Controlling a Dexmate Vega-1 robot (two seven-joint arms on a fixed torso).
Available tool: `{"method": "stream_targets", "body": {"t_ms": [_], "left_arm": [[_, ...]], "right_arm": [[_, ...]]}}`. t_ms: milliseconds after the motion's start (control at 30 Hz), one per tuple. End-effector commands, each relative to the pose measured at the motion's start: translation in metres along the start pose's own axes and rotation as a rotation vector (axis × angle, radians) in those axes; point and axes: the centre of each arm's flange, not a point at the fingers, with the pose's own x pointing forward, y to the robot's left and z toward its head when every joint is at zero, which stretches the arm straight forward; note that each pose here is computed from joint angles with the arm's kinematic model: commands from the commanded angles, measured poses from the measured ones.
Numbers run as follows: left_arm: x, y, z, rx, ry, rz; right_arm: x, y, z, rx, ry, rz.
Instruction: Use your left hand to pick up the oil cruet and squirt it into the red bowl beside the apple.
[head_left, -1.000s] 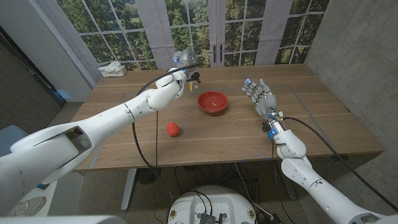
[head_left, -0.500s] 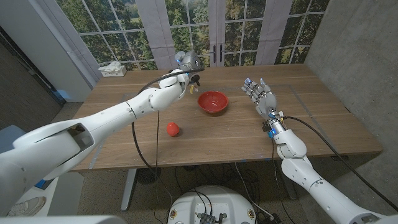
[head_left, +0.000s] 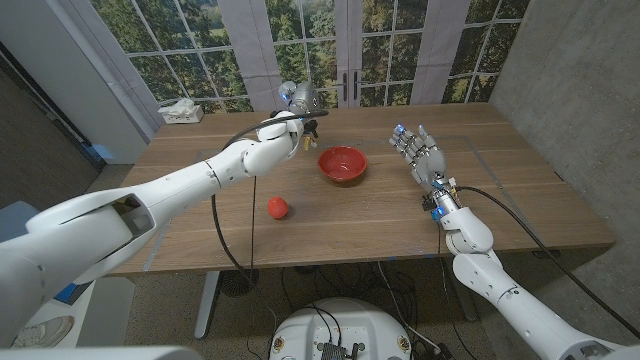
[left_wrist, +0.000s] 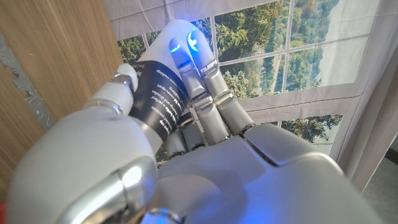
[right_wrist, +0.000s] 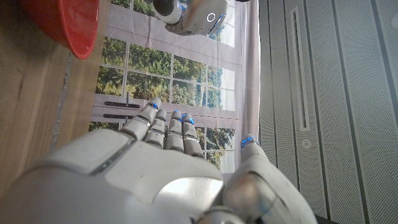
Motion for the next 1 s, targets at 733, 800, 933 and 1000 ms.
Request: {"method": "stream_targets", "body": {"t_ms": [733,800,933,1000], "left_arm": [[-0.0018,0.0017,-0.0019,-0.087,-0.034,0.085],[-0.0026,0.0023,-0.0020,-0.090,-0.037,0.081],[-0.0036,0.0025,-0.0019,-0.103,-0.048,0.078],[-0.0045,0.0020,-0.0018,-0.107,-0.052,0.069]], "right_arm": [[0.0048,-0.0075,-0.0038,0.001,0.003,-0.013],[0.0061,-0.0080,-0.0044,0.002,0.002,-0.011],[0.0088,-0.0086,-0.0056,0.006,0.004,-0.010],[0.0097,-0.0087,-0.0060,0.002,0.005,-0.009]]}}
